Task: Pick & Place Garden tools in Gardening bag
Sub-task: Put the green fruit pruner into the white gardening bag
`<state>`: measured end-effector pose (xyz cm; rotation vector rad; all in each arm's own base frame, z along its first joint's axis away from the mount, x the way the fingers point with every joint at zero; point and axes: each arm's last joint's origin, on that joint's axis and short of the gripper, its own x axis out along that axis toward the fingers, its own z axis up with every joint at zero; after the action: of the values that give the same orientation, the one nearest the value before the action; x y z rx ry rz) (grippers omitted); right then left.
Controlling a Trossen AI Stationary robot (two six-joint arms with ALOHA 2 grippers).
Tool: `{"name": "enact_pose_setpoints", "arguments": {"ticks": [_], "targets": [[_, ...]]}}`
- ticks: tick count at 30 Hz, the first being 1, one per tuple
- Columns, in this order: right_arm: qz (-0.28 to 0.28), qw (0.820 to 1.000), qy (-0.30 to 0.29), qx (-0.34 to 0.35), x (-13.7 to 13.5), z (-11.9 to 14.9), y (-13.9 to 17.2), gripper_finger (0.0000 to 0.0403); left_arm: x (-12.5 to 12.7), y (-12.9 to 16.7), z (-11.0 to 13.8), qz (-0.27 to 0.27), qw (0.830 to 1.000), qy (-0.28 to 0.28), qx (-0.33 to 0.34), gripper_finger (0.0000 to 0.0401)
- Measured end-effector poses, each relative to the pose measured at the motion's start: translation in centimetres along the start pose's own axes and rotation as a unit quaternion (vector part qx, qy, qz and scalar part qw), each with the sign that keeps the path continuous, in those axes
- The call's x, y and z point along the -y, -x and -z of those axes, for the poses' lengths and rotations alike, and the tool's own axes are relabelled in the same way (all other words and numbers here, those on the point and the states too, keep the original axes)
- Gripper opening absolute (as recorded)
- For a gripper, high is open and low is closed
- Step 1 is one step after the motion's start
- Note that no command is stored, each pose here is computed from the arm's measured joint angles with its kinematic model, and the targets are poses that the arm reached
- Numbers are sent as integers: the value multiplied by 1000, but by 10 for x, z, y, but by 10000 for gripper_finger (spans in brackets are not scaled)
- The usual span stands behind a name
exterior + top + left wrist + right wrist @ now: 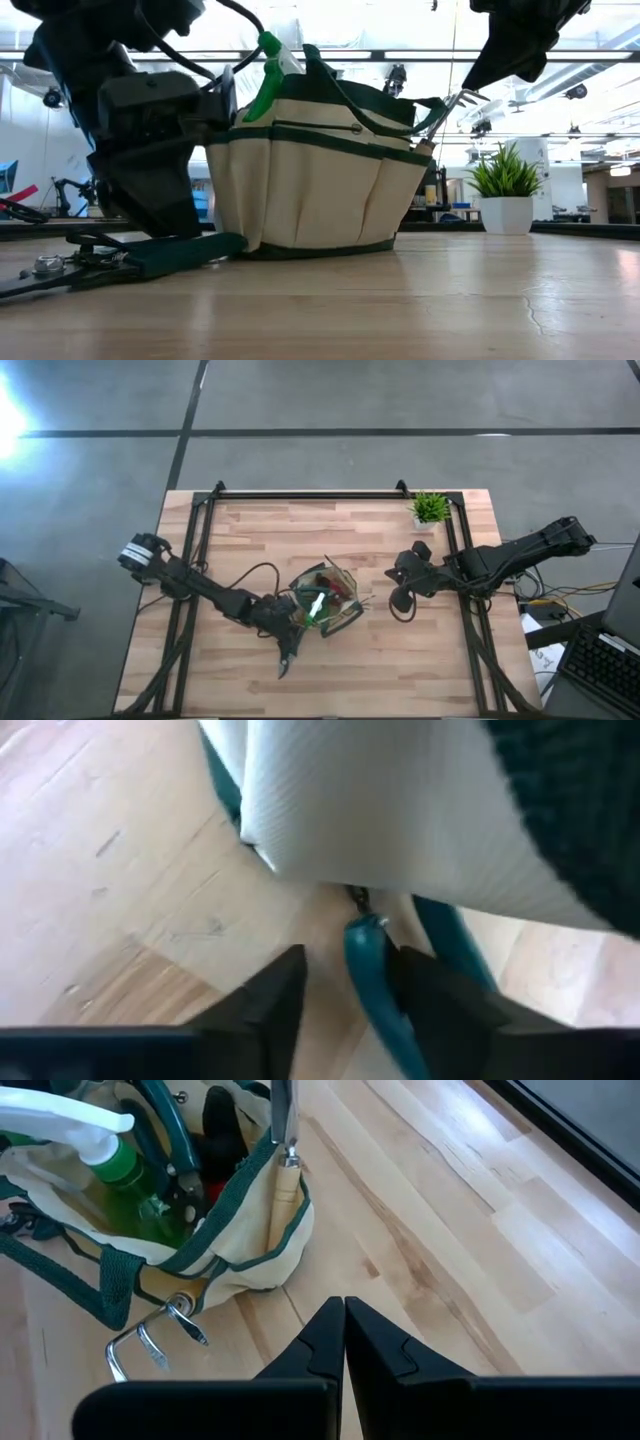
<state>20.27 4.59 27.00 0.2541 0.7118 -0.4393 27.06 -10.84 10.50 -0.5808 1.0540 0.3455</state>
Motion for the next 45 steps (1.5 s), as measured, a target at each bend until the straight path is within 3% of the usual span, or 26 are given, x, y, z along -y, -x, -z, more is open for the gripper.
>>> {"name": "enact_pose_setpoints", "arguments": {"ticks": [6,18,26,32,39,45], "targets": [[-1,1000,-1,1,0,0,0,8,-1,5,0,-10,1000,-3,-12,47],[-1,1000,1,1,0,0,0,8,-1,51,-6,38,999,-30,-11,48],[-3,1000,0,4,-1,-1,0,8,-9,102,-12,85,995,-24,41,48],[-4,1000,-1,5,-1,-1,0,8,-14,136,-19,115,986,-44,116,48],[-4,1000,-1,6,-1,-1,0,8,-16,176,-31,123,959,-105,234,48],[4,1000,-3,15,-1,-2,0,8,-7,212,-55,138,887,-201,393,48]]}}
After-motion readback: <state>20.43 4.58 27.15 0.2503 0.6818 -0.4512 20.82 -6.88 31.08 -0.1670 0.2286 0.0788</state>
